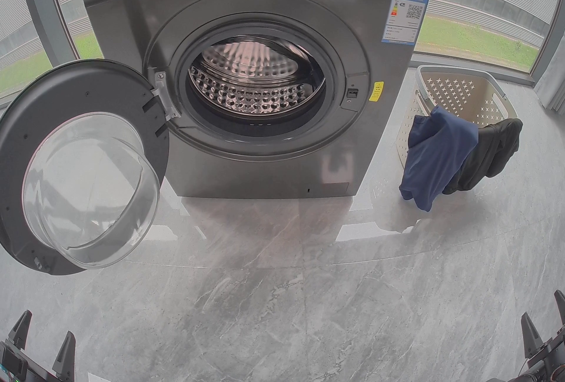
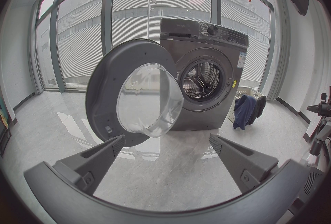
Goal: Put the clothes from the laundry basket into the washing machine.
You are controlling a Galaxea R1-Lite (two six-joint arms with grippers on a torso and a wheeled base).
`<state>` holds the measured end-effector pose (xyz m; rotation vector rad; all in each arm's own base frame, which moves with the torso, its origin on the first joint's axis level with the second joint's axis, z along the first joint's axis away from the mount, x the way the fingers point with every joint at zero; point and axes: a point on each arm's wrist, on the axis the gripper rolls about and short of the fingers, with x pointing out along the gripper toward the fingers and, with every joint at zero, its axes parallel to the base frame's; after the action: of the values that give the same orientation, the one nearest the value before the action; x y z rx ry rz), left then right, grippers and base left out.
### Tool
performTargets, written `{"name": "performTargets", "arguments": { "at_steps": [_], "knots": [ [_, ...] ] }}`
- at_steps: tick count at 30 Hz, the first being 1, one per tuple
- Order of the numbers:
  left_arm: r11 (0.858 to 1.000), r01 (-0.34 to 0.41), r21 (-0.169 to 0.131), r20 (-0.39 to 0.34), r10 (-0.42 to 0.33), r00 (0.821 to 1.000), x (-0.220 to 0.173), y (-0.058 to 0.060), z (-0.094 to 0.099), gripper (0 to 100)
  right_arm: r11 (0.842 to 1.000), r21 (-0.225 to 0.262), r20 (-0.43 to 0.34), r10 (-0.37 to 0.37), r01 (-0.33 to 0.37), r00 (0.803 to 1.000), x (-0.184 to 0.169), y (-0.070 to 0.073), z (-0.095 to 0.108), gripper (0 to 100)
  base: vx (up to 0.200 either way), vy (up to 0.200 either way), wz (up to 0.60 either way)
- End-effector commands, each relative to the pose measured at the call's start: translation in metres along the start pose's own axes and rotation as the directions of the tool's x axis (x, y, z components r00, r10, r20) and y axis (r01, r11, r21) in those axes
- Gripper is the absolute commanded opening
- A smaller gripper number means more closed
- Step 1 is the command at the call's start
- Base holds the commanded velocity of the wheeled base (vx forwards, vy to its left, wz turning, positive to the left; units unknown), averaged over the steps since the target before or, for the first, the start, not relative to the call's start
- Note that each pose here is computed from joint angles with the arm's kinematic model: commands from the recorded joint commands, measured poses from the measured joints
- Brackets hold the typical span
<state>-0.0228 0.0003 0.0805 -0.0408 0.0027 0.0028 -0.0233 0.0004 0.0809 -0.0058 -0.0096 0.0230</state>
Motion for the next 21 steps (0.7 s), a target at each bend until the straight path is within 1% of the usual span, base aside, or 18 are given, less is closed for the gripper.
{"name": "performTargets", "arguments": {
  "at_steps": [1, 21],
  "knots": [
    [1.000, 0.000, 0.001, -0.005, 0.001, 1.000, 0.0003, 0.0002, -0.0043, 100, 1.000, 0.000, -0.007, 0.000, 0.000, 1.000, 0.0005, 0.0000, -0.0051, 100, 0.000, -0.200, 0.00],
    [1.000, -0.001, -0.002, -0.005, 0.001, 1.000, 0.0003, 0.0002, -0.0043, 100, 1.000, 0.000, -0.007, 0.000, 0.000, 1.000, 0.0005, 0.0000, -0.0051, 100, 0.000, -0.200, 0.00]
  ]
}}
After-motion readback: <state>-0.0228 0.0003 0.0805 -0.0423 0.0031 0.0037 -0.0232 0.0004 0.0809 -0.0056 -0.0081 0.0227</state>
